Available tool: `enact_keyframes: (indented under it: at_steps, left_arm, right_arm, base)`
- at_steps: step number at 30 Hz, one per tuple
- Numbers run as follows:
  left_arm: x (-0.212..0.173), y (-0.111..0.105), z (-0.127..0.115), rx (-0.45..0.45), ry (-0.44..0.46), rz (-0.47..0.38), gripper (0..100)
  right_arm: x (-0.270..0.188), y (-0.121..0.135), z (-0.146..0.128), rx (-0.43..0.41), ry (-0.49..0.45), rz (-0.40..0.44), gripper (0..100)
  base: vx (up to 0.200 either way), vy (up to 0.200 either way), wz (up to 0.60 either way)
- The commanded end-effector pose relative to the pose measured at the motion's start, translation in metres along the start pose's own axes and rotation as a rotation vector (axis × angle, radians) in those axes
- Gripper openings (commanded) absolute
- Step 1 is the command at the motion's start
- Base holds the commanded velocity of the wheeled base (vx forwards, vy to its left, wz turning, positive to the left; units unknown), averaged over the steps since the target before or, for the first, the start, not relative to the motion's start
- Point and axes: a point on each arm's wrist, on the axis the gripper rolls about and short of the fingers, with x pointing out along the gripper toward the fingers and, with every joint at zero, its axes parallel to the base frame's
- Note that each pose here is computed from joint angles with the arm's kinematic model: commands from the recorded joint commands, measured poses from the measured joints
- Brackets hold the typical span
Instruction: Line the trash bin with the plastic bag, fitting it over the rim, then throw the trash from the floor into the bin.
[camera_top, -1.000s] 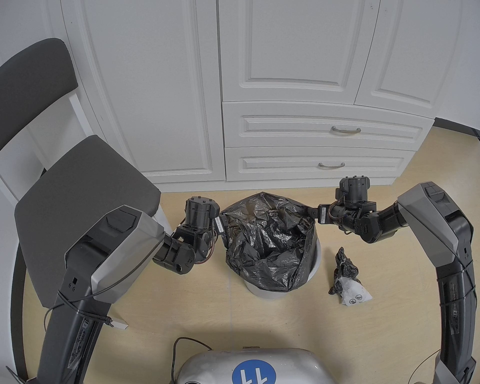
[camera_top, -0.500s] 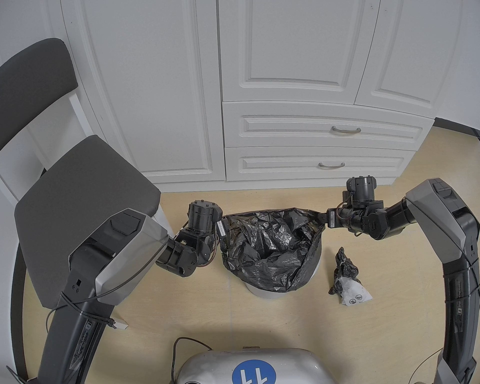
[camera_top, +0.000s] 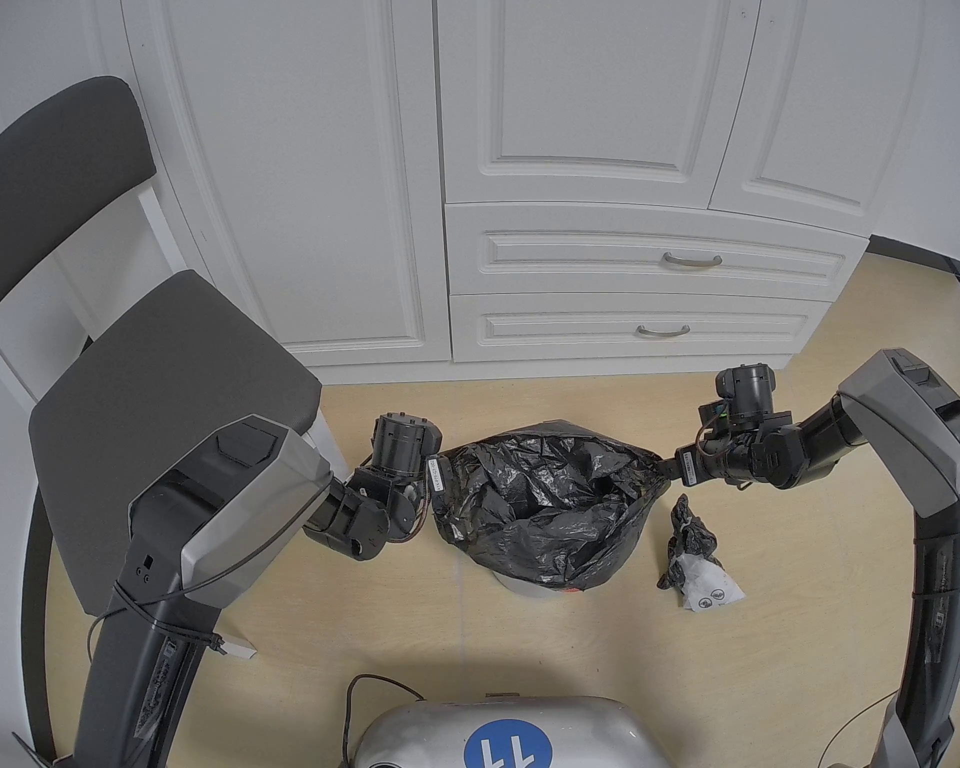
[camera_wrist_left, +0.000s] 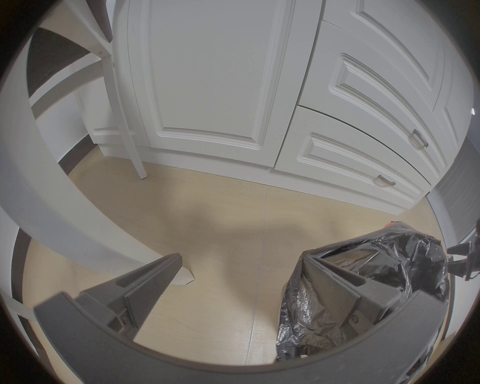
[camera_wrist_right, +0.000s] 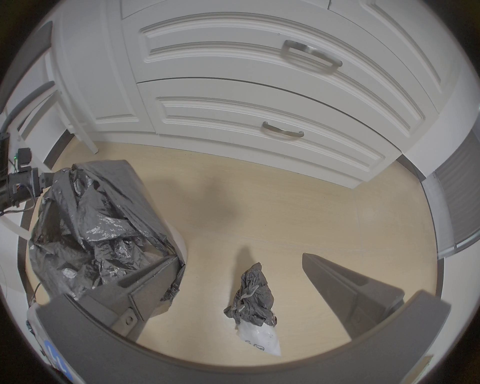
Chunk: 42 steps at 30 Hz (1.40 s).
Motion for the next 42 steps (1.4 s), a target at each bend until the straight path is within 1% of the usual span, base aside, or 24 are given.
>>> enact_keyframes:
  at_steps: [1, 4, 8, 13, 14, 16, 18, 20, 24, 28, 31, 35, 39, 42]
  left_arm:
    - [-0.006, -0.001, 0.006, 0.000, -0.005, -0.004, 100]
    - [-0.008, 0.000, 0.006, 0.001, -0.003, -0.004, 100]
    - [-0.016, -0.001, 0.015, -0.004, -0.021, -0.013, 100]
    - [-0.032, -0.006, 0.024, -0.002, -0.029, -0.031, 100]
    - [-0.032, -0.006, 0.024, -0.002, -0.029, -0.031, 100]
    - [-0.036, -0.009, 0.022, 0.007, -0.023, -0.038, 100]
    - [-0.037, -0.010, 0.021, 0.009, -0.021, -0.042, 100]
    - [-0.039, -0.012, 0.018, 0.008, -0.028, -0.053, 100]
    - [-0.042, -0.012, 0.016, 0.035, -0.048, -0.062, 100]
    - [-0.054, -0.014, 0.013, 0.078, -0.127, -0.109, 100]
    - [-0.060, -0.015, 0.008, 0.126, -0.174, -0.133, 100]
    - [-0.063, -0.015, 0.004, 0.169, -0.222, -0.148, 100]
    - [-0.064, -0.015, 0.002, 0.180, -0.232, -0.152, 100]
    - [-0.064, -0.015, 0.002, 0.180, -0.232, -0.152, 100]
  right_arm:
    - [-0.019, -0.001, 0.003, -0.016, -0.005, 0.010, 100]
    - [-0.023, 0.001, -0.001, -0.052, 0.002, 0.017, 100]
    - [-0.026, 0.005, -0.004, -0.079, 0.009, 0.024, 100]
    - [-0.029, 0.015, 0.004, -0.065, -0.070, 0.035, 100]
    - [-0.029, 0.015, 0.004, -0.065, -0.070, 0.035, 100]
    - [-0.035, 0.023, 0.004, -0.071, -0.106, 0.047, 100]
    - [-0.036, 0.026, 0.005, -0.074, -0.120, 0.051, 100]
    - [-0.038, 0.030, 0.001, -0.084, -0.135, 0.054, 100]
    - [-0.042, 0.031, -0.006, -0.103, -0.116, 0.062, 100]
    - [-0.043, 0.033, -0.019, -0.184, -0.081, 0.101, 100]
    - [-0.042, 0.029, -0.026, -0.220, -0.064, 0.116, 100]
    - [-0.047, 0.026, -0.031, -0.250, -0.053, 0.132, 100]
    - [-0.048, 0.027, -0.037, -0.288, -0.043, 0.154, 100]
    - [-0.042, 0.028, -0.042, -0.295, -0.024, 0.159, 100]
  base:
    - [0.000, 0.000, 0.00]
    - [0.000, 0.000, 0.00]
    - [0.000, 0.000, 0.00]
    - [0.000, 0.000, 0.00]
    - [0.000, 0.000, 0.00]
    - [0.000, 0.000, 0.00]
    - [0.000, 0.000, 0.00]
    - [0.000, 0.000, 0.00]
    - [0.000, 0.000, 0.00]
    - [0.000, 0.000, 0.00]
    - [0.000, 0.000, 0.00]
    - [0.000, 0.000, 0.00]
    - [0.000, 0.000, 0.00]
    - [0.000, 0.000, 0.00]
